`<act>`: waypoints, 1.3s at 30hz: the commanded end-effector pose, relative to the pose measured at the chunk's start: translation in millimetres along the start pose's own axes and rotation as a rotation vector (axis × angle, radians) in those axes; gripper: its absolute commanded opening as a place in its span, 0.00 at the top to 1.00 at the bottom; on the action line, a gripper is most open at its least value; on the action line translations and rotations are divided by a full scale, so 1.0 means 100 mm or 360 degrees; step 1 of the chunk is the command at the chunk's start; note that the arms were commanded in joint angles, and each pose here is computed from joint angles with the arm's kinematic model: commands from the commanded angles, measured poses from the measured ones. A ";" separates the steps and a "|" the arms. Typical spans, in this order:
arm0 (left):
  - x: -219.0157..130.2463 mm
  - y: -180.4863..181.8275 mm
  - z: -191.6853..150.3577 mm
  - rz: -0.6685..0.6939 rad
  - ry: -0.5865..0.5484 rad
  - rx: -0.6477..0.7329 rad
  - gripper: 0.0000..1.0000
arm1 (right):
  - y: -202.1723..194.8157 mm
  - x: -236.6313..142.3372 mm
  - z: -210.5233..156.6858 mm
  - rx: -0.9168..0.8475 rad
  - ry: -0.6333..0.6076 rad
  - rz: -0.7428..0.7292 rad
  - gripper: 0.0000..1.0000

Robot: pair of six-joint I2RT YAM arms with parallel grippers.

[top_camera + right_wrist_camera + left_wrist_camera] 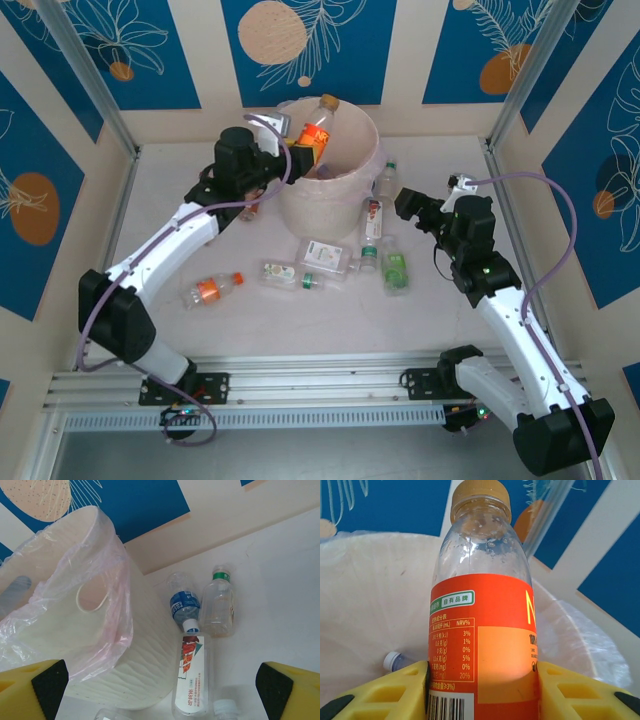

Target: Put the plastic bottles in the bin

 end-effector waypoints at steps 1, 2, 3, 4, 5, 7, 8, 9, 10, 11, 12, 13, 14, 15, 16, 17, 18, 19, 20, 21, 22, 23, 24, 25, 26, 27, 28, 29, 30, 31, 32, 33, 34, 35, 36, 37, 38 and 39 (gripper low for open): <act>0.09 0.09 0.03 0.0175 -0.0029 -0.0194 0.94 | 0.00 -0.04 0.04 0.0007 -0.0030 -0.0006 0.02; 0.12 0.10 0.01 0.0190 -0.0027 -0.0228 0.94 | -0.01 -0.05 0.03 0.0009 -0.0023 -0.0010 0.02; 0.16 0.11 -0.02 0.0206 -0.0021 -0.0255 0.94 | -0.01 -0.05 0.03 0.0009 -0.0021 -0.0014 0.02; 0.19 0.11 -0.04 0.0215 -0.0013 -0.0273 0.94 | -0.02 -0.06 0.03 0.0007 -0.0015 -0.0022 0.02; 0.22 0.11 -0.07 0.0223 -0.0001 -0.0289 0.93 | -0.02 -0.06 0.02 0.0003 -0.0008 -0.0033 0.02; 0.28 0.10 -0.11 0.0233 0.0033 -0.0306 0.90 | -0.03 -0.07 0.02 -0.0007 -0.0003 -0.0048 0.02; 0.31 0.08 -0.12 0.0235 0.0050 -0.0305 0.87 | -0.04 -0.07 0.02 -0.0011 -0.0004 -0.0056 0.01; 0.32 0.07 -0.13 0.0241 0.0064 -0.0304 0.80 | -0.05 -0.08 0.02 -0.0014 -0.0003 -0.0062 0.02; 0.33 0.06 -0.12 0.0240 0.0071 -0.0296 0.70 | -0.05 -0.08 0.02 -0.0017 -0.0002 -0.0063 0.02; 0.33 0.05 -0.11 0.0243 0.0074 -0.0289 0.60 | -0.05 -0.08 0.02 -0.0019 -0.0003 -0.0069 0.02; 0.33 0.05 -0.09 0.0243 0.0074 -0.0285 0.50 | -0.06 -0.08 0.01 -0.0021 0.0000 -0.0075 0.02; 0.32 0.04 -0.07 0.0243 0.0069 -0.0278 0.43 | -0.06 -0.08 0.01 -0.0020 -0.0002 -0.0074 0.02; 0.31 0.04 -0.05 0.0241 0.0065 -0.0272 0.38 | -0.06 -0.08 0.01 -0.0021 -0.0001 -0.0076 0.02; 0.30 0.02 -0.03 0.0238 0.0061 -0.0263 0.33 | -0.07 -0.07 0.01 -0.0021 -0.0001 -0.0081 0.02; 0.28 0.01 -0.01 0.0236 0.0060 -0.0257 0.30 | -0.07 -0.07 0.01 -0.0022 0.0000 -0.0080 0.02; 0.27 0.00 0.01 0.0235 0.0053 -0.0251 0.25 | -0.07 -0.07 0.00 -0.0023 0.0001 -0.0078 0.02; 0.24 -0.01 0.03 0.0229 0.0049 -0.0243 0.20 | -0.07 -0.07 0.00 -0.0021 0.0004 -0.0081 0.02; 0.23 -0.02 0.05 0.0217 0.0043 -0.0231 0.16 | -0.08 -0.06 0.00 -0.0022 0.0005 -0.0081 0.02; 0.21 -0.04 0.07 0.0200 0.0038 -0.0218 0.13 | -0.08 -0.06 -0.01 -0.0024 0.0007 -0.0083 0.02; 0.18 -0.06 0.09 0.0193 0.0036 -0.0207 0.09 | -0.08 -0.06 -0.01 -0.0024 0.0007 -0.0086 0.02; 0.16 -0.07 0.10 0.0188 0.0033 -0.0200 0.08 | -0.09 -0.06 -0.01 -0.0023 0.0008 -0.0088 0.02; 0.13 -0.08 0.13 0.0183 0.0024 -0.0191 0.06 | -0.08 -0.07 -0.01 -0.0024 0.0009 -0.0085 0.02; 0.09 -0.09 0.15 0.0180 0.0018 -0.0186 0.04 | -0.09 -0.06 -0.01 -0.0023 0.0009 -0.0090 0.01; 0.06 -0.11 0.18 0.0172 0.0010 -0.0181 0.03 | -0.09 -0.06 -0.01 -0.0023 0.0010 -0.0089 0.01; 0.02 -0.13 0.20 0.0162 0.0001 -0.0177 0.01 | -0.09 -0.06 -0.01 -0.0022 0.0014 -0.0091 0.02; -0.02 -0.15 0.23 0.0146 -0.0013 -0.0173 0.00 | -0.10 -0.07 -0.01 -0.0019 0.0010 -0.0093 0.02; -0.06 -0.17 0.26 0.0133 -0.0027 -0.0165 0.00 | -0.10 -0.06 -0.02 -0.0019 0.0014 -0.0095 0.02; -0.10 -0.19 0.28 0.0122 -0.0044 -0.0160 0.00 | -0.10 -0.06 -0.02 -0.0016 0.0015 -0.0093 0.02; -0.14 -0.20 0.30 0.0117 -0.0056 -0.0154 0.00 | -0.10 -0.06 -0.02 -0.0018 0.0014 -0.0094 0.02; -0.17 -0.22 0.32 0.0115 -0.0067 -0.0149 0.00 | -0.10 -0.06 -0.02 -0.0017 0.0017 -0.0093 0.02; -0.20 -0.23 0.34 0.0114 -0.0080 -0.0146 0.00 | -0.10 -0.06 -0.02 -0.0016 0.0016 -0.0094 0.02; -0.24 -0.23 0.36 0.0114 -0.0089 -0.0140 0.00 | -0.10 -0.06 -0.02 -0.0017 0.0020 -0.0089 0.02; -0.27 -0.25 0.37 0.0109 -0.0099 -0.0135 0.00 | -0.10 -0.06 -0.03 -0.0023 0.0025 -0.0085 0.02; -0.31 -0.25 0.38 0.0108 -0.0111 -0.0135 0.00 | -0.09 -0.06 -0.03 -0.0030 0.0026 -0.0076 0.02; -0.35 -0.26 0.39 0.0109 -0.0123 -0.0130 0.00 | -0.08 -0.06 -0.02 -0.0041 0.0026 -0.0059 0.02; -0.38 -0.26 0.39 0.0112 -0.0136 -0.0133 0.00 | -0.07 -0.06 -0.03 -0.0051 0.0028 -0.0045 0.02; -0.42 -0.26 0.40 0.0118 -0.0153 -0.0131 0.00 | -0.05 -0.06 -0.03 -0.0063 0.0030 -0.0021 0.02; -0.46 -0.25 0.39 0.0130 -0.0165 -0.0131 0.00 | -0.03 -0.06 -0.03 -0.0079 0.0037 0.0012 0.02</act>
Point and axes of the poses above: each hand's point on the last joint's axis, 136 mm out from that joint toward the fingers, its own x axis out along the fingers, its own y axis along the line the jaws close on, z = x × y, the point moved 7 cm from there along -x, back along the fingers, and after that the axes turned 1 degree about x, right-handed, at the moved point
